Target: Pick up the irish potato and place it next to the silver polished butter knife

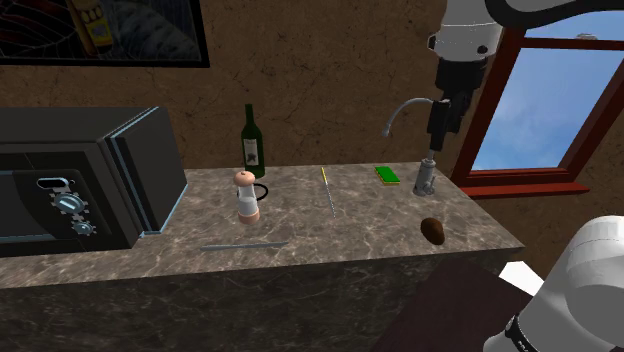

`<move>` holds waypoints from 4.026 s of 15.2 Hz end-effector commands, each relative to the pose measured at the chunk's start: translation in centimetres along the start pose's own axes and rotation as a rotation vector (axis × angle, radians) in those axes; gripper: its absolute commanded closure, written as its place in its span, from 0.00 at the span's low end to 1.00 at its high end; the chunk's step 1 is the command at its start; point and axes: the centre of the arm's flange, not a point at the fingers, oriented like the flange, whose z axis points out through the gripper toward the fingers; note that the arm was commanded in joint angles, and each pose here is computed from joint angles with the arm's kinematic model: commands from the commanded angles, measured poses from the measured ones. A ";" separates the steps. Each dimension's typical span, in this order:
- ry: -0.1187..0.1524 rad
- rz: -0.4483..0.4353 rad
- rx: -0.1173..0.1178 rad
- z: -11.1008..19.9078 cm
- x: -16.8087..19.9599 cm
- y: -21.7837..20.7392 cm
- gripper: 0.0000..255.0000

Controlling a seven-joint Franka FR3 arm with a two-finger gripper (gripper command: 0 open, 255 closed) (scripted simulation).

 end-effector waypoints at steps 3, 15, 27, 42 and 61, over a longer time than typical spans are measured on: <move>-0.010 0.048 -0.004 2.4 0.8 0.7 0.00; -0.072 0.333 -0.026 17.2 4.4 5.8 0.00; -0.134 0.619 -0.049 31.9 5.5 12.0 0.00; -0.149 0.688 -0.054 39.4 4.7 13.5 0.00; -0.149 0.688 -0.054 36.8 4.6 13.9 1.00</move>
